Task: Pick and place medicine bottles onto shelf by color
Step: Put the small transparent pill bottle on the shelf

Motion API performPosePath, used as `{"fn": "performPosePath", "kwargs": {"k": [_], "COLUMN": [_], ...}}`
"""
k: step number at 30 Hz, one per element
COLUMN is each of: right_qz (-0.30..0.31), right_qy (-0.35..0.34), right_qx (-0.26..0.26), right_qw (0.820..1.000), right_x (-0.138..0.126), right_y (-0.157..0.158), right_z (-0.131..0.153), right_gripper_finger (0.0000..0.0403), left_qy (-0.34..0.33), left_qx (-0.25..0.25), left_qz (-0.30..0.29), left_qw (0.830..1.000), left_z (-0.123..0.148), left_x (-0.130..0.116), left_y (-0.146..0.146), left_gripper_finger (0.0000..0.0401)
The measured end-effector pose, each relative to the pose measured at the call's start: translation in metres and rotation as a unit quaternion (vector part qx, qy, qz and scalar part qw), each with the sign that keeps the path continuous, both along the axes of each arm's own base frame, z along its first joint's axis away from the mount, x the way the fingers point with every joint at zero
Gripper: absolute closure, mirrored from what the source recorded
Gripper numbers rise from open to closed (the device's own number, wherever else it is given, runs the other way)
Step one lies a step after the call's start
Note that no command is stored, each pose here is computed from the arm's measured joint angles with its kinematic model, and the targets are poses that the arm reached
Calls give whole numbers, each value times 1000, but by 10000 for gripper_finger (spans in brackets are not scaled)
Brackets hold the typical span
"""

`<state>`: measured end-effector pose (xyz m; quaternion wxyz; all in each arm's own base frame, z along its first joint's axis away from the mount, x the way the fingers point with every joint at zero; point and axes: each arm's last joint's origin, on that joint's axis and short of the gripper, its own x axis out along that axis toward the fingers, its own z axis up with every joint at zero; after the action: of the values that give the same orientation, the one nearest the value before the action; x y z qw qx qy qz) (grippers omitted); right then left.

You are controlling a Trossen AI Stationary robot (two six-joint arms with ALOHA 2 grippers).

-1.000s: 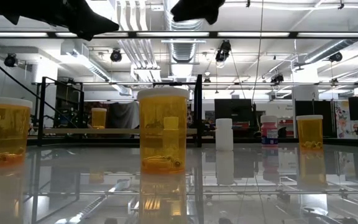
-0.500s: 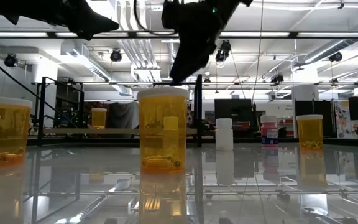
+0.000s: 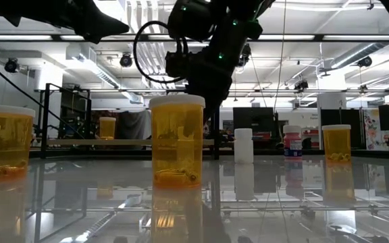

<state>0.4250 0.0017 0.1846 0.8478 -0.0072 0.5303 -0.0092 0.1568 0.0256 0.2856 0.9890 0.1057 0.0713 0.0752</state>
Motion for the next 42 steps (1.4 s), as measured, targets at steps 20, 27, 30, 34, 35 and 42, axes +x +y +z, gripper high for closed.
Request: {"fn": "performPosePath", "kwargs": {"k": [20, 27, 30, 34, 35, 42], "right_qz": [4, 8, 9, -3, -7, -46], "right_qy": [-14, -33, -64, -92, -100, -121], "right_qx": [3, -2, -11, -26, -29, -47], "right_qw": [1000, 999, 998, 995, 995, 991], "right_x": [3, 8, 16, 26, 29, 47], "right_y": [0, -3, -14, -36, -42, -95], "right_z": [1, 34, 62, 88, 93, 104], "right_gripper_finger": [278, 261, 261, 272, 274, 271], "left_qy": [-2, -24, -47, -81, -89, -123], "left_qx": [-2, 0, -1, -1, 0, 5], "left_qz": [0, 0, 1, 1, 0, 0], "left_qw": [1000, 1000, 999, 997, 996, 992], "left_z": [1, 7, 11, 18, 19, 27], "left_x": [-1, -6, -8, -9, -10, -14], "left_y": [0, -1, -1, -1, -2, -2], "left_gripper_finger": [390, 390, 390, 390, 390, 390]}}
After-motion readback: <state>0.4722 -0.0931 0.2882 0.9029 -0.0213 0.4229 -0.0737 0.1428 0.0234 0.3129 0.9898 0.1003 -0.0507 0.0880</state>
